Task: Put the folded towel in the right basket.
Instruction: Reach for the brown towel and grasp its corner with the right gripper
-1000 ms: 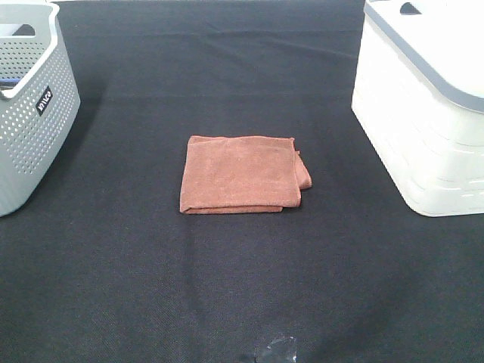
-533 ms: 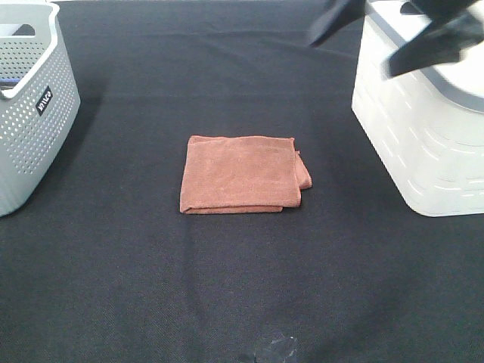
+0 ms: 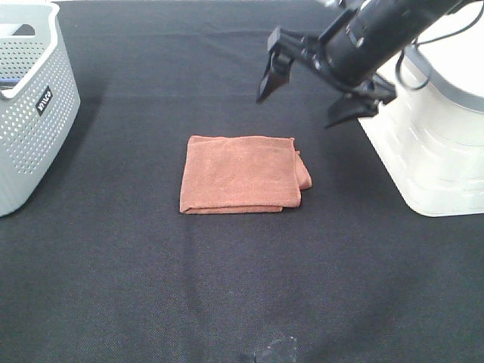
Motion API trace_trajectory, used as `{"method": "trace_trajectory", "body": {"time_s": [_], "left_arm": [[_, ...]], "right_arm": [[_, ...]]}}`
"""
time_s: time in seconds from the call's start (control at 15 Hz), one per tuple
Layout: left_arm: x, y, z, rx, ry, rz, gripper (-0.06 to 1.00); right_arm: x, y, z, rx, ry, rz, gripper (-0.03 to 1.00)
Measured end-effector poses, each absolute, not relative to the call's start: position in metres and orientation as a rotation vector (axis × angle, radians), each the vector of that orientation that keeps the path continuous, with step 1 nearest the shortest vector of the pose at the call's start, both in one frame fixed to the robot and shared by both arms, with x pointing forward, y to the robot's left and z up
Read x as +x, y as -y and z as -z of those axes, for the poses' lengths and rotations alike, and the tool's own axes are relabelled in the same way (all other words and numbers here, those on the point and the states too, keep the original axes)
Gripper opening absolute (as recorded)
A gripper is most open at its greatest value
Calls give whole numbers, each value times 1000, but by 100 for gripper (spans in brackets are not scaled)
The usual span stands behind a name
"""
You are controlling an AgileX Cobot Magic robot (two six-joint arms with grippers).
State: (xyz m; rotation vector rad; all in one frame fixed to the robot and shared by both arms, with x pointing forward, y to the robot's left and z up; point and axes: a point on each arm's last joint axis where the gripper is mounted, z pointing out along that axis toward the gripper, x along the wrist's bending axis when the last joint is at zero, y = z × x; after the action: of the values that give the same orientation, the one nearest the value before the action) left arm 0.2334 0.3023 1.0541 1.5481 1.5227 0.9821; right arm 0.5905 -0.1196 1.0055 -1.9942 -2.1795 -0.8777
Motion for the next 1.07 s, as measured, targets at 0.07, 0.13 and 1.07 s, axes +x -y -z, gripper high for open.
{"method": "trace_trajectory", "body": {"time_s": [0.07,0.13,1.07], "left_arm": [[233,-302,-1054,1548,-1523,-982,99],[233,-302,-1054,1548,-1523,-982,99],[233,-302,-1054,1548,-1523,-982,99]], "right_arm": [[595,118,-990,-1996,2182,827,98],[599,116,-972,-1999,2179,767,98],[663,133,-908,-2098,2146,498,97]]}}
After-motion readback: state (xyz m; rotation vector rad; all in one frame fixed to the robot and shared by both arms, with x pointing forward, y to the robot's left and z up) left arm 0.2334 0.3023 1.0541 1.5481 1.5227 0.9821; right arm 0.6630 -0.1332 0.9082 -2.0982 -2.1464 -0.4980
